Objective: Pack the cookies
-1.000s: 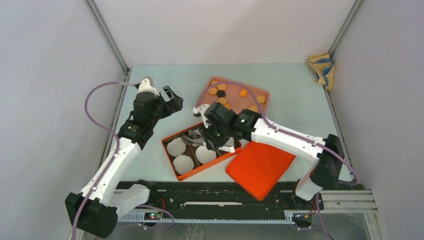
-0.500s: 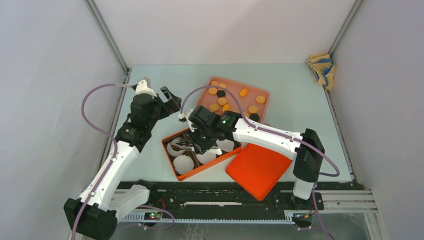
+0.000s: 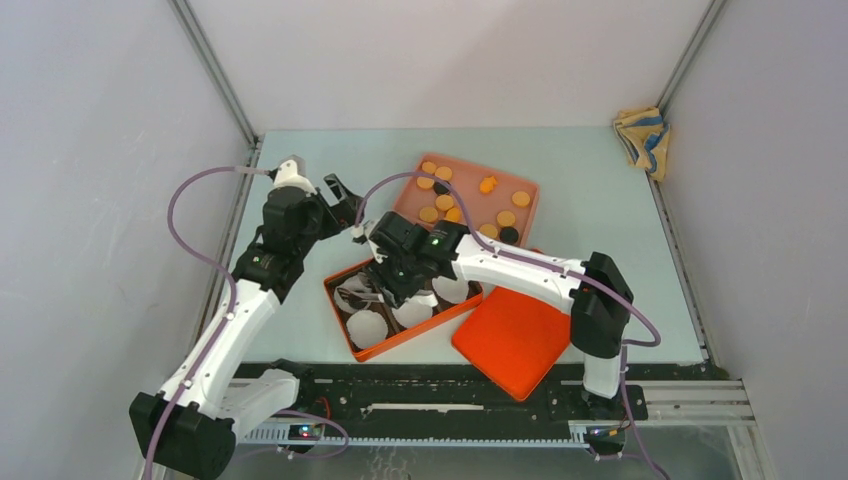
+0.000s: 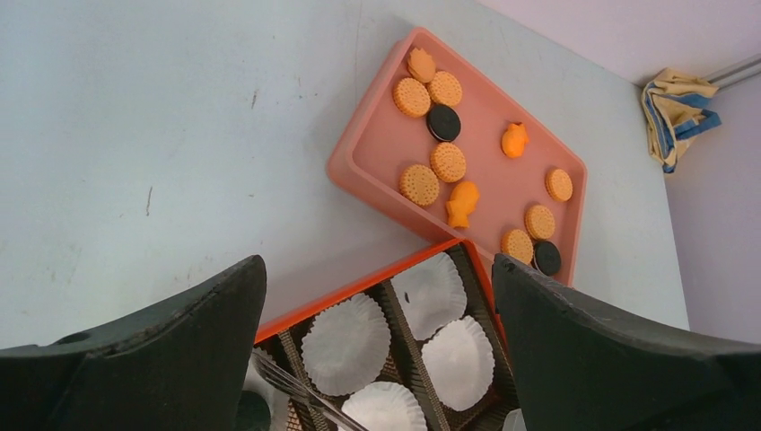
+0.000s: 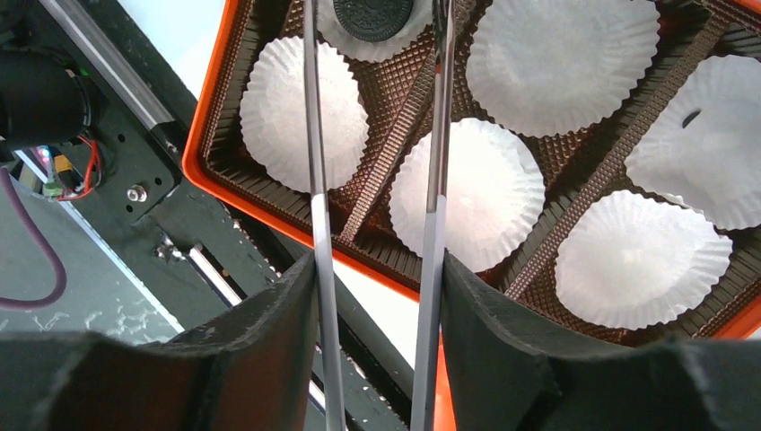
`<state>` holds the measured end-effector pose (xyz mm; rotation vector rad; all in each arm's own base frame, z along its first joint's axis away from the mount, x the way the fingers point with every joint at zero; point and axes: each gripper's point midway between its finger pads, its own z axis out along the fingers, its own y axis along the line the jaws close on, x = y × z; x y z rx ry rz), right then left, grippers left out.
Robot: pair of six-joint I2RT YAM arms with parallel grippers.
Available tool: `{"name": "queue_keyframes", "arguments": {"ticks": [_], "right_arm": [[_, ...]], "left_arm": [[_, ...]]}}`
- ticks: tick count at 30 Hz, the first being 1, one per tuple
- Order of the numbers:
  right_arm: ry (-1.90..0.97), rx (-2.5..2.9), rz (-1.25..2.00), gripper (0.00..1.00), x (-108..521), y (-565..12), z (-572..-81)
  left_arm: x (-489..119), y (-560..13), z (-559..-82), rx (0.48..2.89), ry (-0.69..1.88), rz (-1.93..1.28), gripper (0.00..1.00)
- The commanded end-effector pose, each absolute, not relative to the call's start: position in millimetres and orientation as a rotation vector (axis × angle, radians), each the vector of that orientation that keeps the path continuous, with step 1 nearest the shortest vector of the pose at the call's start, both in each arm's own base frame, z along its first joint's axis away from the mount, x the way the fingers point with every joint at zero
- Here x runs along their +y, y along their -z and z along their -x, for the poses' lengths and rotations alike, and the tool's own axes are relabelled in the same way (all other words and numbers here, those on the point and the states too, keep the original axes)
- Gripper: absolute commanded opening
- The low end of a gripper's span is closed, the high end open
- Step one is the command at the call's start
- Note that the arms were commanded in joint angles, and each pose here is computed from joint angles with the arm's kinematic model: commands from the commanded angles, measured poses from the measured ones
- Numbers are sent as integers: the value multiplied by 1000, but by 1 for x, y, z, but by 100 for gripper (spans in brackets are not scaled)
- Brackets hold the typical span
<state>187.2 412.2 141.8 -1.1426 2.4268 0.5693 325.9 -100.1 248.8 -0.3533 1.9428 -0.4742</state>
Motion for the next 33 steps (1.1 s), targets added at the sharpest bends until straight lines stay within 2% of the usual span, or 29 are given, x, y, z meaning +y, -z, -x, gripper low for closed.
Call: {"name": "queue_keyframes", "arguments": {"ticks": [1, 4, 6, 15, 24, 33], "right_arm": [[-642, 2263, 1044, 59, 418, -207, -204], [-639, 2245, 1021, 59, 411, -218, -208], [-611, 2248, 988, 55, 403, -224, -212], [-508, 2221, 677, 54, 320, -252, -273], [-307, 2344, 519, 54, 280, -195, -343], [-171, 2410, 407, 55, 257, -153, -381]], "left_arm": [[-106, -263, -328, 1900, 524, 319, 100], [-106, -266, -327, 1890, 530, 313, 100], [-108, -268, -326, 1887, 540, 309, 100], [-109, -281, -328, 1841, 567, 320, 100], [-117, -267, -337, 1886, 589, 314, 100], [-109, -270, -332, 1868, 548, 317, 100]]}}
